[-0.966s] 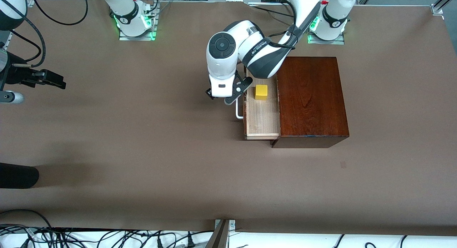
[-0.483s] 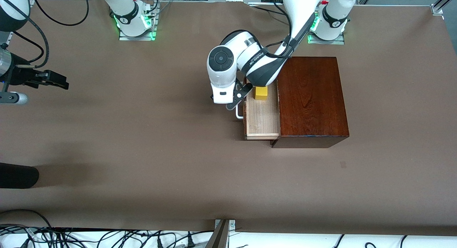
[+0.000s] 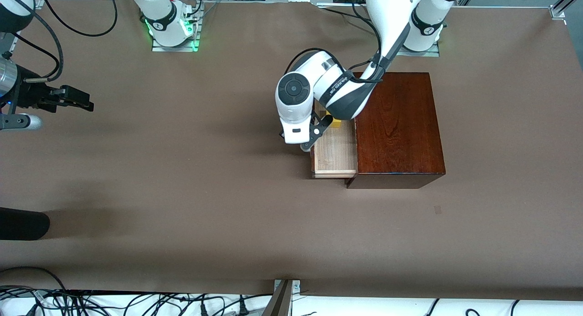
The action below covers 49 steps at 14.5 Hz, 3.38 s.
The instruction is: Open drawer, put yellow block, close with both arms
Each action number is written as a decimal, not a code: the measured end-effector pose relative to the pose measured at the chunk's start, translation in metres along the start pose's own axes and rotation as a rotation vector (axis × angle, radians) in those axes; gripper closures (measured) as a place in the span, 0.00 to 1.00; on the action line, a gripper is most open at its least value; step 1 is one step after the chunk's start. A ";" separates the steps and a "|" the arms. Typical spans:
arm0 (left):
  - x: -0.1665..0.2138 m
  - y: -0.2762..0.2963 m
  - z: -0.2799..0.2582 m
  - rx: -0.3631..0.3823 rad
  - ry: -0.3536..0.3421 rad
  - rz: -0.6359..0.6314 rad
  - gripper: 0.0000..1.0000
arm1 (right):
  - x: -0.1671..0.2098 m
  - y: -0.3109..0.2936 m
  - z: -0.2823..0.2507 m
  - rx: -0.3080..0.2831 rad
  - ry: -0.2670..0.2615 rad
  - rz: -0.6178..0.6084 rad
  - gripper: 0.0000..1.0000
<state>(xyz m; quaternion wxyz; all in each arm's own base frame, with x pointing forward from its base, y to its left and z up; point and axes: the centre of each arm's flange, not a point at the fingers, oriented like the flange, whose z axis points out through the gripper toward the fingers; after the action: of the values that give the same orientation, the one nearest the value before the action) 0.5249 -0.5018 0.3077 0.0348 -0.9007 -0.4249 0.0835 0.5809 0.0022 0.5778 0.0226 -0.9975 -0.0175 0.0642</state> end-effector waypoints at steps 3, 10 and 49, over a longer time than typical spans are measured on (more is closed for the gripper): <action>0.004 0.000 -0.001 0.009 0.005 0.039 0.99 | -0.002 0.000 0.000 -0.002 -0.003 -0.009 0.00; 0.033 -0.014 -0.004 0.076 0.000 0.129 0.99 | -0.012 0.000 0.007 -0.015 0.052 -0.016 0.00; 0.295 -0.328 -0.305 -0.031 0.161 0.858 0.00 | -0.018 -0.007 0.001 -0.023 0.062 -0.005 0.00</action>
<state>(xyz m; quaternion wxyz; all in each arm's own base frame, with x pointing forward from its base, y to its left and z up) 0.5147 -0.0632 0.6156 0.0165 -0.9997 -0.0095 0.0133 0.5630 0.0084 0.5794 0.0119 -0.9992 -0.0198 0.0331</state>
